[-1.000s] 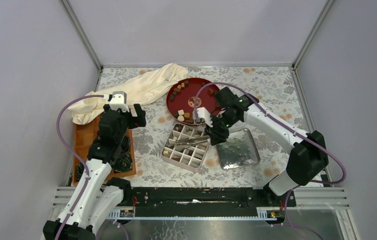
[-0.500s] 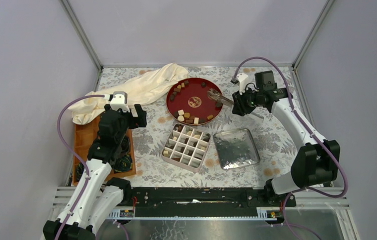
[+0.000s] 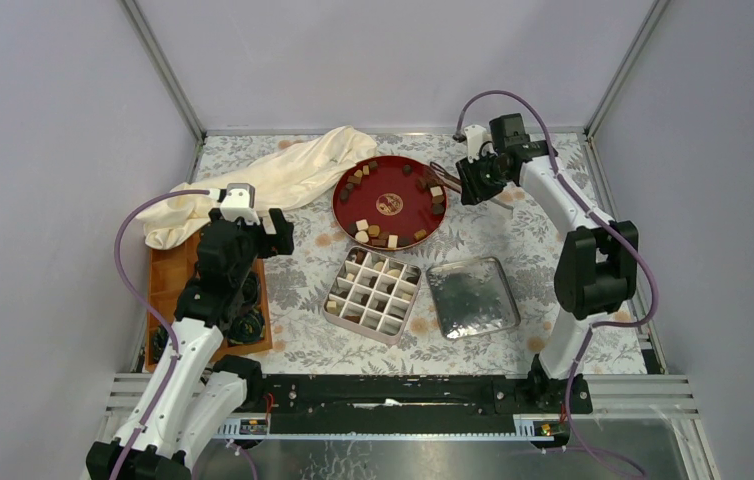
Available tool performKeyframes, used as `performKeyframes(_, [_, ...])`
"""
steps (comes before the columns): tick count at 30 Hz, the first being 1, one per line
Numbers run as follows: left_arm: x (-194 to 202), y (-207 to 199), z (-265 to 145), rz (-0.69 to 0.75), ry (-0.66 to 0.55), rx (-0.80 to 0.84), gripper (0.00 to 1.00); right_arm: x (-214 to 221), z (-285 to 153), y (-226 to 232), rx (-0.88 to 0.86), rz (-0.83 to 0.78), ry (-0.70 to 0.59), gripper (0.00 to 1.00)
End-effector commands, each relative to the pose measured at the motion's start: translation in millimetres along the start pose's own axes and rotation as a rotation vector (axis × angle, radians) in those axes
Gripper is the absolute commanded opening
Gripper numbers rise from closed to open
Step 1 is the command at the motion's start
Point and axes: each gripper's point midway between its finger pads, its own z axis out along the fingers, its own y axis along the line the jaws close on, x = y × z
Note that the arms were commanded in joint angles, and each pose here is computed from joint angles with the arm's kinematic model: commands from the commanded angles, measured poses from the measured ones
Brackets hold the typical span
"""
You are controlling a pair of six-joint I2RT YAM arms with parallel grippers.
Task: Pack the chocolate
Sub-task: Pick up the fake chocolate from the plate.
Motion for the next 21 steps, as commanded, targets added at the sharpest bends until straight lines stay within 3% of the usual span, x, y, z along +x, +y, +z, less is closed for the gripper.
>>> performKeyframes(1, [-8.4, -3.5, -1.5, 0.013, -0.045, 0.018, 0.99, -16.0, 3.4, -0.1, -0.001, -0.005, 0.014, 0.40])
performKeyframes(21, [-9.7, -4.1, -1.5, 0.013, -0.049, 0.022, 0.99, -19.5, 35.6, -10.5, 0.023, -0.024, 0.097, 0.43])
